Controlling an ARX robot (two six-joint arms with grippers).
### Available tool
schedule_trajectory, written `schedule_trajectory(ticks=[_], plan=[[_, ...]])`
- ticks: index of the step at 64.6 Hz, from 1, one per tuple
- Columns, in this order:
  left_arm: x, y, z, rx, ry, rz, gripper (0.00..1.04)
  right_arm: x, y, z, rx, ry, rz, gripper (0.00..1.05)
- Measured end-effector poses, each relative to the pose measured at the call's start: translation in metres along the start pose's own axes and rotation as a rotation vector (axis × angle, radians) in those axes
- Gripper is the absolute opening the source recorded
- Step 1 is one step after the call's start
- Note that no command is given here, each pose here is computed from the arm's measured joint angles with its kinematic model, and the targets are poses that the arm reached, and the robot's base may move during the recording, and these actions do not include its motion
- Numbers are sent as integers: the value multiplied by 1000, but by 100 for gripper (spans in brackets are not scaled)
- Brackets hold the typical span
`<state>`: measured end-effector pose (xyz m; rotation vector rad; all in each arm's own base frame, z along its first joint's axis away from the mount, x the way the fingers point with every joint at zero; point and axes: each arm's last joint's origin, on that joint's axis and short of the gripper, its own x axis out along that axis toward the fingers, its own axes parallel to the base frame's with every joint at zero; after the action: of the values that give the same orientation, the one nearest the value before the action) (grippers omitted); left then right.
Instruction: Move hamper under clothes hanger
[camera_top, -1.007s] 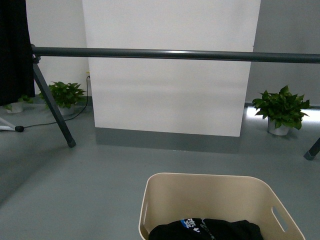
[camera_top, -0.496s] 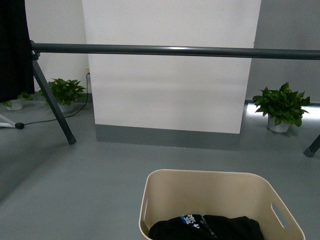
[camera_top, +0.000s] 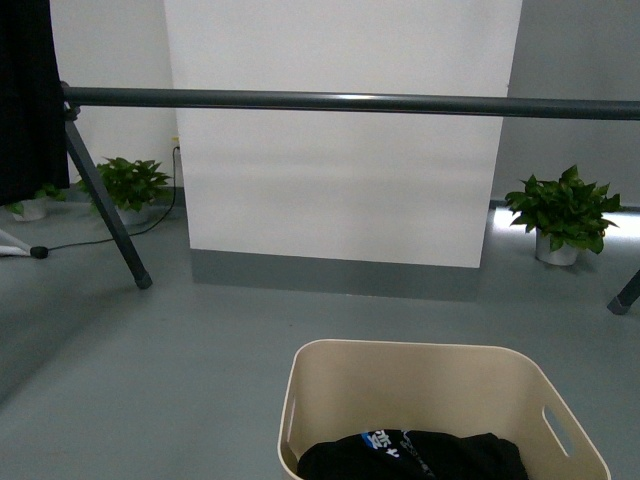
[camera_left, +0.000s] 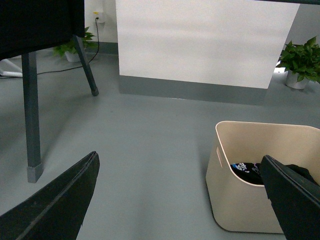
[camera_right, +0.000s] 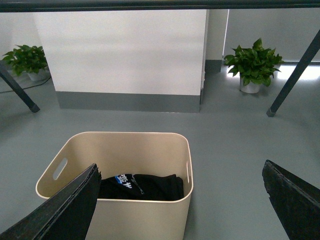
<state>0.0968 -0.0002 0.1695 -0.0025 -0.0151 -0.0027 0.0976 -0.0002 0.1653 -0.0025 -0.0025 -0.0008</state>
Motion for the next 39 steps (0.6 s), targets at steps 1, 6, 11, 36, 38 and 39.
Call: schedule_trajectory(ticks=[1,6,11,36,38,39], plan=[[0,0,0,0,0,0,98,0,0,0,0,0,0,97],[0,0,0,0,0,0,98,0,0,0,0,0,0,97],[0,0,0,0,0,0,98,0,0,0,0,0,0,97],[0,0,0,0,0,0,98,0,0,0,0,0,0,97],[0,0,0,0,0,0,98,0,0,0,0,0,0,97],[0,0,0,0,0,0,98,0,0,0,0,0,0,97]])
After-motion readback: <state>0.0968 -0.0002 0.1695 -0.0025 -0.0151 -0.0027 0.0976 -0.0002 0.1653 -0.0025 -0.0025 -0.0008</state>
